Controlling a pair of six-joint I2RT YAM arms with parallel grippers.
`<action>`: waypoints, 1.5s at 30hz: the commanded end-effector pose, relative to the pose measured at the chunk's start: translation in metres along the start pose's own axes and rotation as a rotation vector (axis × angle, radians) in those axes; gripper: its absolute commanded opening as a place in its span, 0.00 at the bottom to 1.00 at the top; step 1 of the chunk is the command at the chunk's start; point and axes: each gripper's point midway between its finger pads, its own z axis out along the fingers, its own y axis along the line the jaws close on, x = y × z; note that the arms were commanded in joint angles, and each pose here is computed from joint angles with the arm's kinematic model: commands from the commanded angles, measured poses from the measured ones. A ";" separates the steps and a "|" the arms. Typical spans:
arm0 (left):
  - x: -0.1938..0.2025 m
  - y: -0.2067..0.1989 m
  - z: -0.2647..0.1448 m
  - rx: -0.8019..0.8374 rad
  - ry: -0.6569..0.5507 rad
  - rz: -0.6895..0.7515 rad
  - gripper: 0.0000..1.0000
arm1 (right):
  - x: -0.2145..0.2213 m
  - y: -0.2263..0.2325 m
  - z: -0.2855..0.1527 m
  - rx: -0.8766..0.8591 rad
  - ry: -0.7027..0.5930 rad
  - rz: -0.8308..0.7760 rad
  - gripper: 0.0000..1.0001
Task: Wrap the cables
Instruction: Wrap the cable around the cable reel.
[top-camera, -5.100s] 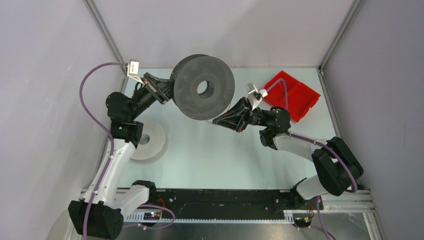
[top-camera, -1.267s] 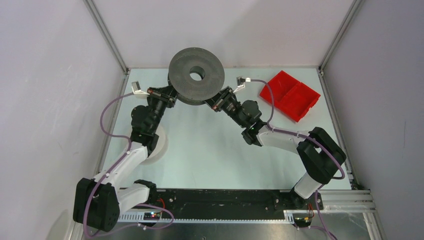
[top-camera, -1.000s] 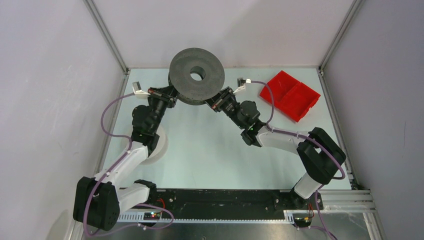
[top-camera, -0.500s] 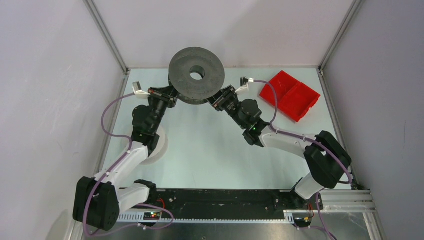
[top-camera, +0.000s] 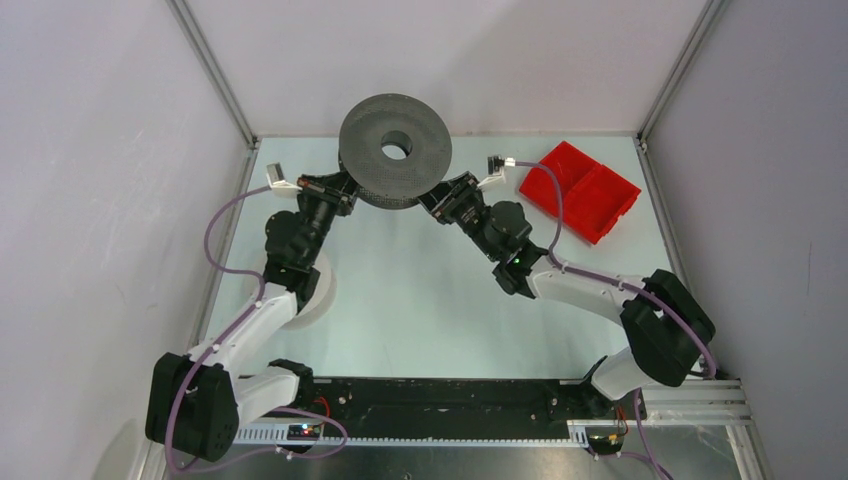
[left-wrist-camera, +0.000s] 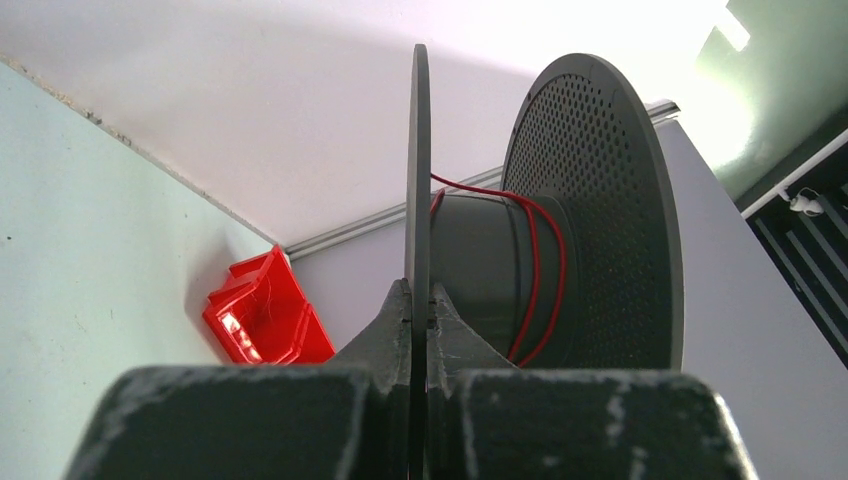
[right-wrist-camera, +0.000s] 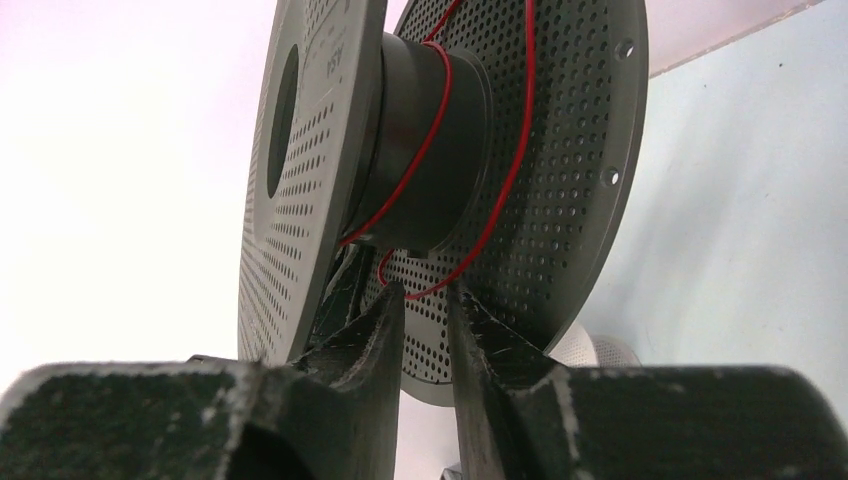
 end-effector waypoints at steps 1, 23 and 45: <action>0.014 -0.078 -0.010 0.256 0.082 -0.046 0.00 | 0.003 -0.025 -0.008 0.089 0.019 -0.063 0.28; 0.013 -0.071 -0.008 0.250 0.082 -0.045 0.00 | -0.027 -0.019 -0.048 0.056 0.015 -0.131 0.30; 0.028 -0.039 0.003 0.198 0.154 0.012 0.00 | -0.097 0.032 -0.117 -0.154 -0.072 -0.155 0.53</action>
